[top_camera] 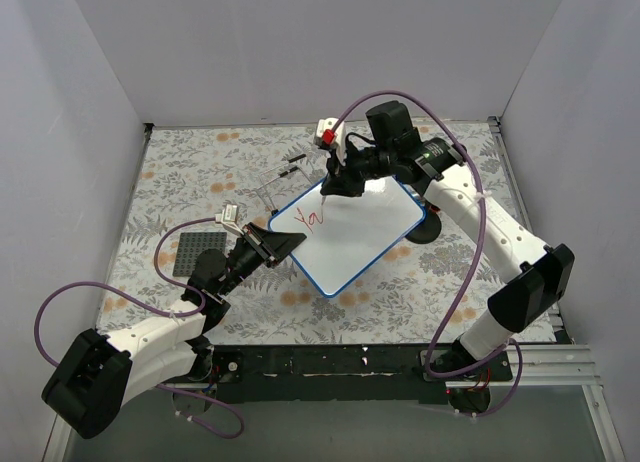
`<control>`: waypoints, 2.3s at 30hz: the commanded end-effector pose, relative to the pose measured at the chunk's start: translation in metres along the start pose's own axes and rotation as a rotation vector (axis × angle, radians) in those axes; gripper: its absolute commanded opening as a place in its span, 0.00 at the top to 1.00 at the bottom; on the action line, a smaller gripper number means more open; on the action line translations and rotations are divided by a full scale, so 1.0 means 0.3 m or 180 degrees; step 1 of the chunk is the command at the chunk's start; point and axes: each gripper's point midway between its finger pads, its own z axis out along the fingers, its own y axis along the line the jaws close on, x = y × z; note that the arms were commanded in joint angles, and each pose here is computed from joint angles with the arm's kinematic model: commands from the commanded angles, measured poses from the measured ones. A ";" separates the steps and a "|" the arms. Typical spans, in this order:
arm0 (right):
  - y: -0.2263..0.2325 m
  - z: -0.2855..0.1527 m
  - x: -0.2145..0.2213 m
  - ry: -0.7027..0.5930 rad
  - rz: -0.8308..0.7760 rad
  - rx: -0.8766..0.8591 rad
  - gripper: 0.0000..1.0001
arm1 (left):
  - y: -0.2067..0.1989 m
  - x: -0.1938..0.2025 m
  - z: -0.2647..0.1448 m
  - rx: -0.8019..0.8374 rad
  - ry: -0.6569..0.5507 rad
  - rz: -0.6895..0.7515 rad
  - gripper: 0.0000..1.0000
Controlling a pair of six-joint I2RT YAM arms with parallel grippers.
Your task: Write a sentence on the whiteboard
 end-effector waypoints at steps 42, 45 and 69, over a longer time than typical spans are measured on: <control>0.030 -0.193 -0.118 -0.0558 -0.0137 -0.0119 0.99 | -0.153 -0.016 -0.006 0.0564 -0.0034 0.0055 1.00; 0.023 -0.191 -0.118 -0.0565 -0.0120 -0.0130 0.99 | -0.156 -0.015 0.000 0.0569 -0.0011 0.0069 1.00; -0.038 -0.123 -0.108 -0.0463 -0.0015 -0.0082 0.99 | -0.170 -0.002 0.001 0.0649 0.0066 0.0072 1.00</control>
